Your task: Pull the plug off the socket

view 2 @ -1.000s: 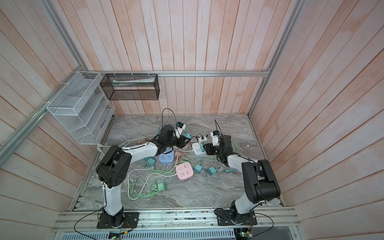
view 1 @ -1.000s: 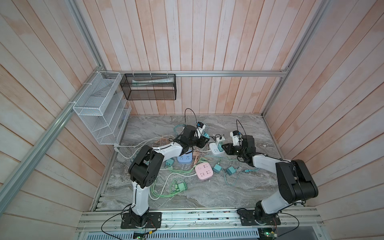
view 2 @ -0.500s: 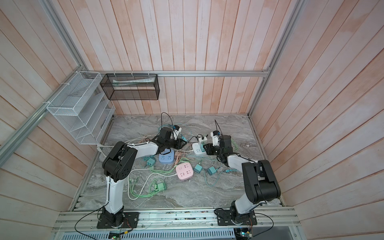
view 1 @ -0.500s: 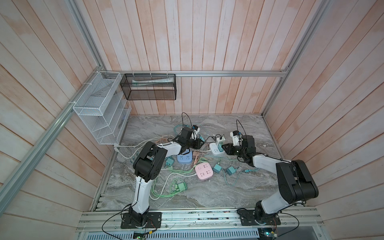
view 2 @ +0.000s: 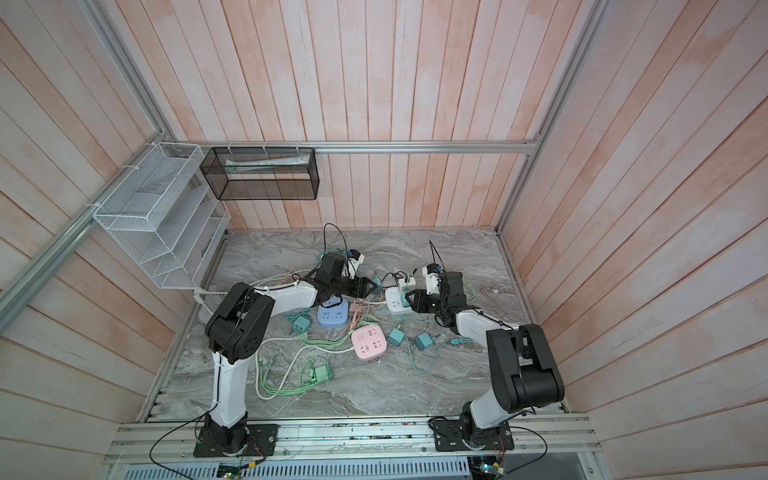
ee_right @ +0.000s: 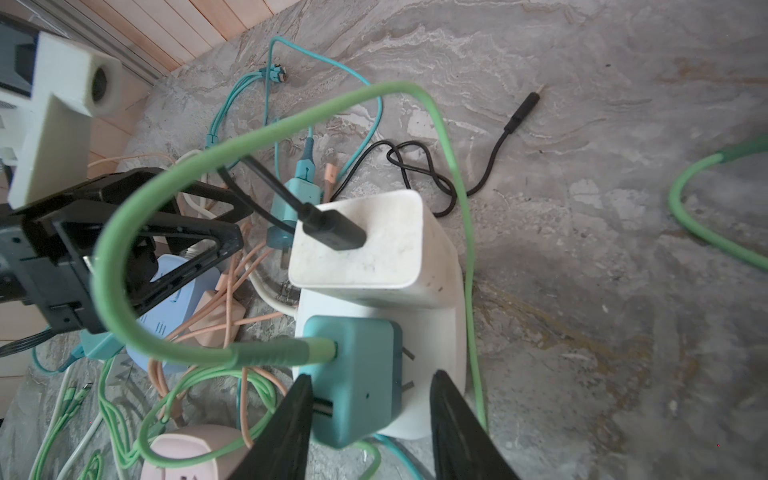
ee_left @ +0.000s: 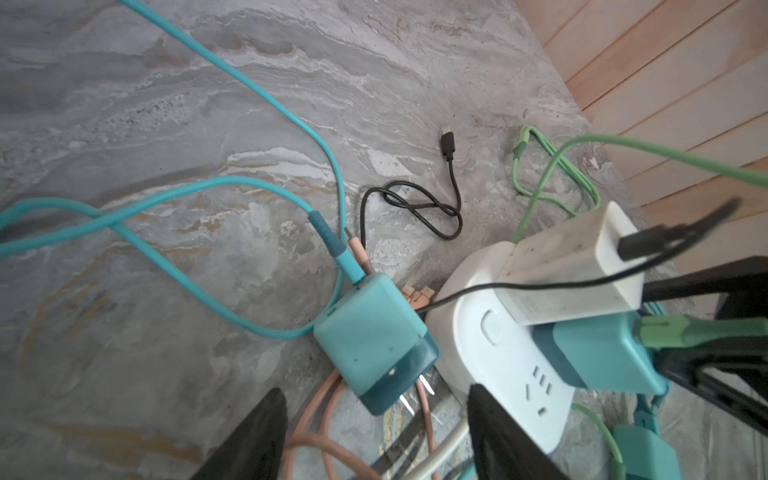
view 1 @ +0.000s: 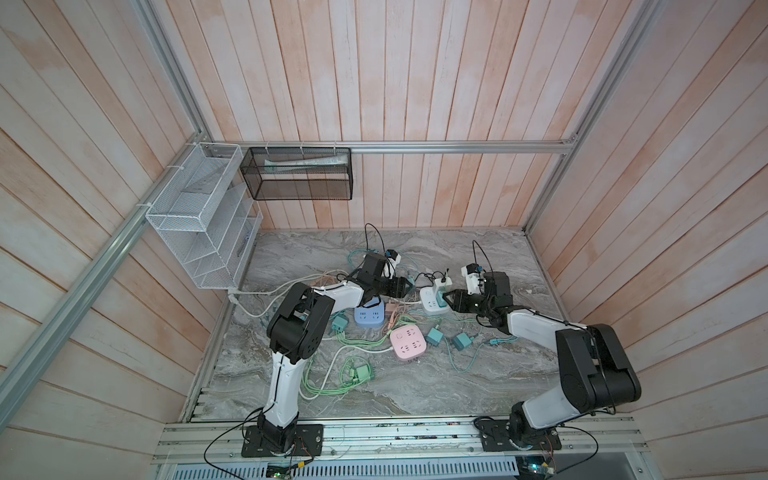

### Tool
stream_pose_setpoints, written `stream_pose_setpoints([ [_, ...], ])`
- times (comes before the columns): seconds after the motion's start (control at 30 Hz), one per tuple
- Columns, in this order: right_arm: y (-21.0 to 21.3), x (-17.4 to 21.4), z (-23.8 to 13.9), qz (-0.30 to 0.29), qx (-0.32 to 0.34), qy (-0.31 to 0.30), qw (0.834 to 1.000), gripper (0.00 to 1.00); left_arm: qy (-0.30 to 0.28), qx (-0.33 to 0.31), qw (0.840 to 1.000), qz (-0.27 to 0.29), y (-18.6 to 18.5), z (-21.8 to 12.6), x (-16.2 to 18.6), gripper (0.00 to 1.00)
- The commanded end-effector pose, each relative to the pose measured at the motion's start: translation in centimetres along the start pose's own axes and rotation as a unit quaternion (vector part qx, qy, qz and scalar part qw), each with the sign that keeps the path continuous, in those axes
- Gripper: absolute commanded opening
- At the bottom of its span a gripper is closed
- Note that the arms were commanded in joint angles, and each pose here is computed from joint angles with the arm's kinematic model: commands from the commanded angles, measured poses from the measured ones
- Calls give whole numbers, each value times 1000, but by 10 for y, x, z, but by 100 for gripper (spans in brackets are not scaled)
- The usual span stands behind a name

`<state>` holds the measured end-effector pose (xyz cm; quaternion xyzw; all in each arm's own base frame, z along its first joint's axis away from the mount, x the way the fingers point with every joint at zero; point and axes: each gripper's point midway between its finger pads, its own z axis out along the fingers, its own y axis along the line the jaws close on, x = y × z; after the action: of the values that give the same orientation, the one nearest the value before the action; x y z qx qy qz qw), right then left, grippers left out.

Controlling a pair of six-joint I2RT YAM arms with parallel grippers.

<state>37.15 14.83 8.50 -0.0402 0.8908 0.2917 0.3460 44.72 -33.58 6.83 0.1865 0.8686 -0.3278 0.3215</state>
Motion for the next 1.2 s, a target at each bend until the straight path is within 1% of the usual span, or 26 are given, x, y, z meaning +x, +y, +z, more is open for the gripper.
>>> stream_pose_setpoints([
  [0.0,-14,36,-6,19,36,57,998,47,-11,-12,1000,8,2,-7,-12,74],
  [0.23,-10,32,-12,14,33,50,998,50,-14,-42,999,4,8,-14,-17,77],
  [0.37,-7,26,-17,8,33,40,999,52,-20,-43,999,19,1,-19,-22,77],
  [0.57,-1,23,-21,-1,32,33,999,55,-23,-49,996,66,-17,-19,-24,78],
  [0.83,8,30,-15,-24,39,39,998,57,17,-49,990,134,-46,-4,-2,78],
  [0.93,3,32,-10,-32,57,45,997,57,32,-43,989,139,-51,2,7,78],
  [0.97,3,32,-8,-33,61,47,997,56,37,-40,989,140,-53,4,9,78],
  [1.1,2,33,4,-47,75,60,994,45,54,-38,985,157,-58,14,18,77],
  [1.17,3,32,10,-56,83,62,993,42,61,-38,984,161,-61,18,21,77],
])
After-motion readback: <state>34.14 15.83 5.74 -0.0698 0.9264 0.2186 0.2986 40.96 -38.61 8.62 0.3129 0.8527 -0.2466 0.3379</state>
